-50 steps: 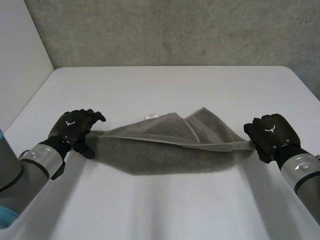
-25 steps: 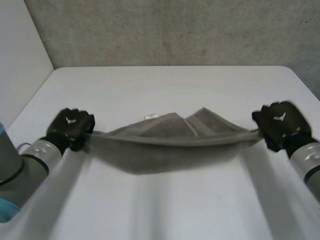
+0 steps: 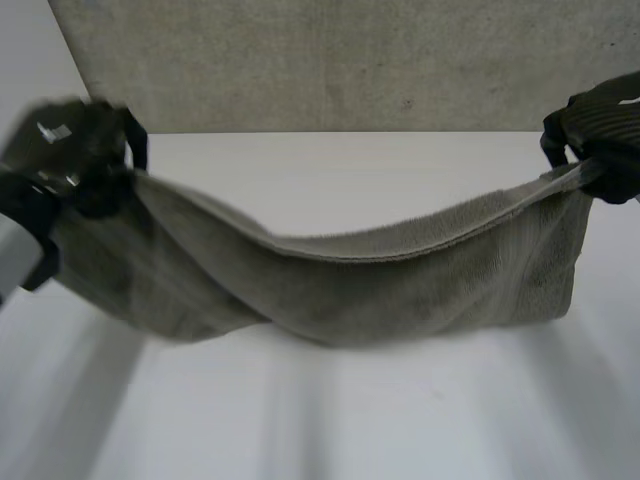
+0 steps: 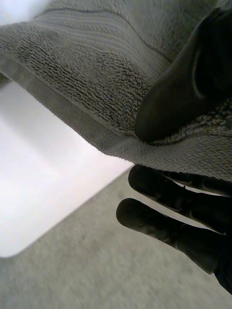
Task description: Fold the towel.
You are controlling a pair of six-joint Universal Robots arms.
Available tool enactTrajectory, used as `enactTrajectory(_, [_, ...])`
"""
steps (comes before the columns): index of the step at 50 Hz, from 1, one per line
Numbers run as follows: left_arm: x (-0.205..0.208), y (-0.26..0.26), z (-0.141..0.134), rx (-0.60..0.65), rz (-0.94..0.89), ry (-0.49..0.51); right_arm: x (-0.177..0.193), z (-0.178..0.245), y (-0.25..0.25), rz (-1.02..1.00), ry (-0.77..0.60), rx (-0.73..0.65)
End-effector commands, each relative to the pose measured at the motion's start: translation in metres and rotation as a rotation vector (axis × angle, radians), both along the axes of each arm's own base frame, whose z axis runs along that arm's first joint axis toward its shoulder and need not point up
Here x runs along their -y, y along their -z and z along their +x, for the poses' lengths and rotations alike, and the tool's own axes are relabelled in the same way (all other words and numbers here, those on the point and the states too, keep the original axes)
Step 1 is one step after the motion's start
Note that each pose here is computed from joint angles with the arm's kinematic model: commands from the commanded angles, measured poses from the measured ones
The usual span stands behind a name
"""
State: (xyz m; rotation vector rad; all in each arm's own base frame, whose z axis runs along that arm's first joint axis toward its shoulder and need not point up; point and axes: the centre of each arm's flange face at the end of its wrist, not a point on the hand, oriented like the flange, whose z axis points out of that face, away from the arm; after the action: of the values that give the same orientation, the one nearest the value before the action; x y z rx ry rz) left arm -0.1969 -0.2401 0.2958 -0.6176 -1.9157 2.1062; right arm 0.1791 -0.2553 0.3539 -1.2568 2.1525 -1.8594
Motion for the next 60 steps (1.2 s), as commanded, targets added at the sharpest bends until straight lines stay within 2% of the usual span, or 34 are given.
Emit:
enactTrajectory(1, [0.039,0.063,-0.006,0.118,0.163,0.003,0.035,0.021,0.043,0.107,-0.022,-0.08])
enactTrajectory(3, [0.069,0.071,-0.009,0.187,0.109,-0.024,0.042,0.031,0.049,0.107,-0.016,-0.109])
enactTrajectory(5, [0.085,0.067,-0.012,0.205,0.058,-0.045,0.049,0.042,0.052,0.084,-0.002,-0.138])
enactTrajectory(8, [0.112,0.038,-0.024,0.19,-0.081,-0.07,0.07,0.061,0.039,-0.031,0.051,-0.154])
enactTrajectory(9, [0.112,0.038,-0.024,0.19,-0.082,-0.07,0.083,0.068,0.019,-0.147,0.084,-0.116])
enactTrajectory(10, [0.122,0.011,-0.029,0.155,-0.175,-0.085,0.083,0.068,0.018,-0.148,0.084,-0.116])
enactTrajectory(11, [0.127,-0.017,-0.033,0.101,-0.273,-0.098,0.094,0.075,-0.01,-0.304,0.101,-0.049])
enactTrajectory(12, [0.128,-0.017,-0.034,0.101,-0.273,-0.098,0.1,0.079,-0.042,-0.46,0.115,0.048])
enactTrajectory(13, [0.13,-0.046,-0.036,0.032,-0.379,-0.113,0.1,0.079,-0.043,-0.462,0.116,0.049])
enactTrajectory(14, [0.126,-0.074,-0.037,-0.042,-0.483,-0.123,0.102,0.08,-0.066,-0.569,0.123,0.151])
enactTrajectory(15, [0.126,-0.074,-0.037,-0.043,-0.484,-0.123,0.1,0.076,-0.087,-0.648,0.125,0.249])
enactTrajectory(16, [0.118,-0.102,-0.033,-0.119,-0.595,-0.136,0.1,0.076,-0.087,-0.649,0.125,0.25])
enactTrajectory(17, [0.11,-0.123,-0.029,-0.191,-0.678,-0.146,0.096,0.073,-0.104,-0.706,0.123,0.336])
enactTrajectory(18, [0.11,-0.123,-0.029,-0.192,-0.679,-0.146,0.091,0.071,-0.11,-0.714,0.111,0.388])
enactTrajectory(20, [0.103,-0.134,-0.026,-0.238,-0.733,-0.145,0.088,0.072,-0.104,-0.67,0.095,0.394])
enactTrajectory(24, [0.099,-0.106,-0.025,-0.225,-0.649,-0.143,0.086,0.074,-0.075,-0.535,0.062,0.328])
enactTrajectory(26, [0.1,-0.089,-0.025,-0.205,-0.584,-0.146,0.08,0.076,-0.037,-0.356,0.031,0.241])
enactTrajectory(27, [0.099,-0.069,-0.025,-0.18,-0.508,-0.148,0.08,0.076,-0.037,-0.355,0.031,0.24])
enactTrajectory(28, [0.099,-0.045,-0.023,-0.151,-0.422,-0.153,0.076,0.076,-0.017,-0.275,0.019,0.191])
enactTrajectory(29, [0.099,-0.045,-0.023,-0.15,-0.422,-0.153,0.071,0.076,0.002,-0.206,0.009,0.139])
enactTrajectory(30, [0.097,-0.024,-0.021,-0.127,-0.349,-0.158,0.071,0.076,0.002,-0.205,0.009,0.138])
enactTrajectory(31, [0.093,-0.003,-0.019,-0.102,-0.278,-0.159,0.066,0.075,0.021,-0.151,-0.001,0.081])
enactTrajectory(34, [0.088,0.018,-0.017,-0.081,-0.214,-0.162,0.056,0.071,0.06,-0.052,-0.018,-0.021])
enactTrajectory(35, [0.082,0.04,-0.016,-0.059,-0.147,-0.166,0.056,0.071,0.061,-0.051,-0.018,-0.022])
enactTrajectory(36, [0.077,0.061,-0.014,-0.039,-0.083,-0.167,0.05,0.069,0.082,0.004,-0.028,-0.07])
enactTrajectory(37, [0.077,0.061,-0.014,-0.039,-0.082,-0.167,0.043,0.067,0.105,0.064,-0.041,-0.119])
enactTrajectory(38, [0.071,0.083,-0.013,-0.015,-0.015,-0.168,0.043,0.067,0.105,0.064,-0.042,-0.12])
enactTrajectory(39, [0.065,0.104,-0.011,0.011,0.047,-0.168,0.035,0.065,0.126,0.119,-0.054,-0.163])
enactTrajectory(40, [0.065,0.104,-0.011,0.011,0.048,-0.168,0.028,0.063,0.146,0.163,-0.066,-0.199])
enactTrajectory(42, [0.054,0.141,-0.01,0.09,0.151,-0.165,0.023,0.06,0.164,0.193,-0.072,-0.222])
enactTrajectory(44, [0.05,0.155,-0.009,0.138,0.182,-0.163,0.018,0.058,0.177,0.207,-0.073,-0.231])
enactTrajectory(50, [0.042,0.169,-0.008,0.259,0.189,-0.149,0.015,0.043,0.203,0.182,-0.006,-0.202])
enactTrajectory(54, [0.043,0.163,-0.008,0.254,0.17,-0.151,0.01,0.036,0.2,0.11,0.064,-0.117])
enactTrajectory(60, [0.04,0.157,-0.01,0.249,0.153,-0.145,-0.004,0.033,0.202,0.074,0.077,-0.082])
